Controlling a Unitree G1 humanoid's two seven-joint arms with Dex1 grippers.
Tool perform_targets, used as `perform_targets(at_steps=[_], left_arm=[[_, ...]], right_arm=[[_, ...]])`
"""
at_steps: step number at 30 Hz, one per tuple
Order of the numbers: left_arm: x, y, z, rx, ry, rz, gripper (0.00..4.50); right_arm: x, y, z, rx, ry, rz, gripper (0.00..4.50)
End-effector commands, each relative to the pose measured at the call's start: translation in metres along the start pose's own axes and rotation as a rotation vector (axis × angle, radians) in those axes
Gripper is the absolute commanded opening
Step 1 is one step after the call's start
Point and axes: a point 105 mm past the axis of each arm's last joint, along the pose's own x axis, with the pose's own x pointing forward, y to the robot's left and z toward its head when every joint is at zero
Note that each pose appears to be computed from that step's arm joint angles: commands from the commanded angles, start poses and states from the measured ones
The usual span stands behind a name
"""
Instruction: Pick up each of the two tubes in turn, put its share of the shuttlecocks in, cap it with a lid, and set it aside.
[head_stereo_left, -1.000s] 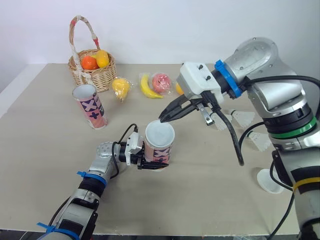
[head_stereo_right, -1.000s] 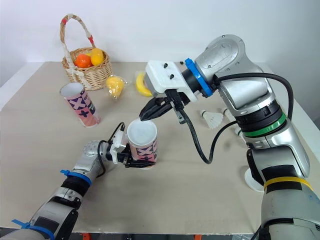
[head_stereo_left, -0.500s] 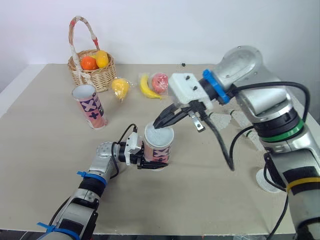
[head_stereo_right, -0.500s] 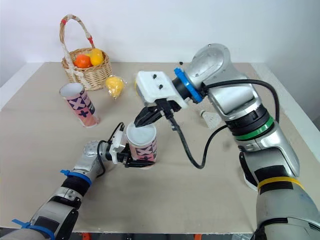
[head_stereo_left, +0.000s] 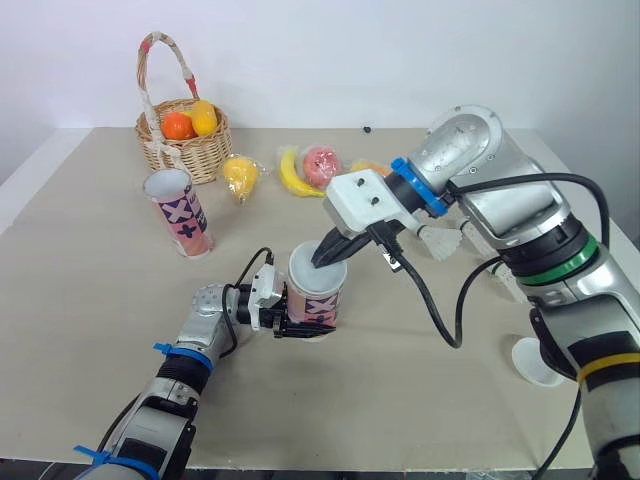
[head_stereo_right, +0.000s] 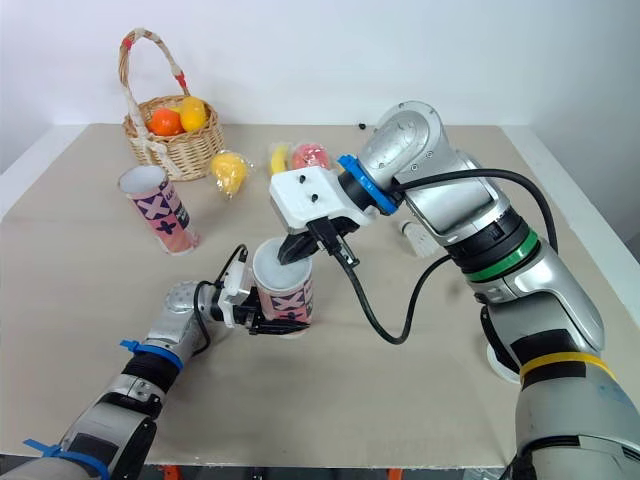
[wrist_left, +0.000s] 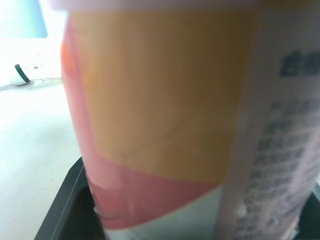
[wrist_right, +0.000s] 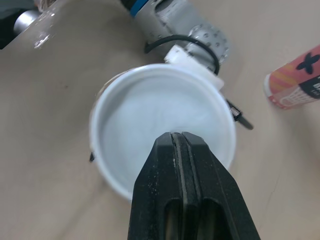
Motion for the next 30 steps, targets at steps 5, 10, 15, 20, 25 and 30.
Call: perform_targets(at_steps=[5, 10, 15, 20, 25, 30], left_arm=[[-0.004, -0.001, -0.008, -0.028, 0.028, 0.027, 2.9], [-0.004, 0.0, -0.008, -0.029, 0.027, 0.031, 2.9], [-0.003, 0.0, -0.008, -0.028, 0.022, 0.032, 2.9], [-0.002, 0.0, -0.007, -0.026, 0.017, 0.038, 2.9], [-0.002, -0.001, -0.007, -0.026, 0.013, 0.042, 2.9], [-0.003, -0.003, -0.008, -0.026, 0.015, 0.042, 2.9]], right_arm=[[0.015, 0.017, -0.009, -0.044, 0.068, 0.119, 0.15], [0.021, 0.025, -0.016, -0.05, 0.096, 0.173, 0.15], [0.028, 0.03, -0.02, -0.058, 0.117, 0.22, 0.15], [0.036, 0.027, -0.022, -0.052, 0.111, 0.236, 0.15], [0.028, 0.006, -0.013, -0.049, 0.082, 0.169, 0.15], [0.021, -0.003, -0.006, -0.057, 0.064, 0.145, 0.15]])
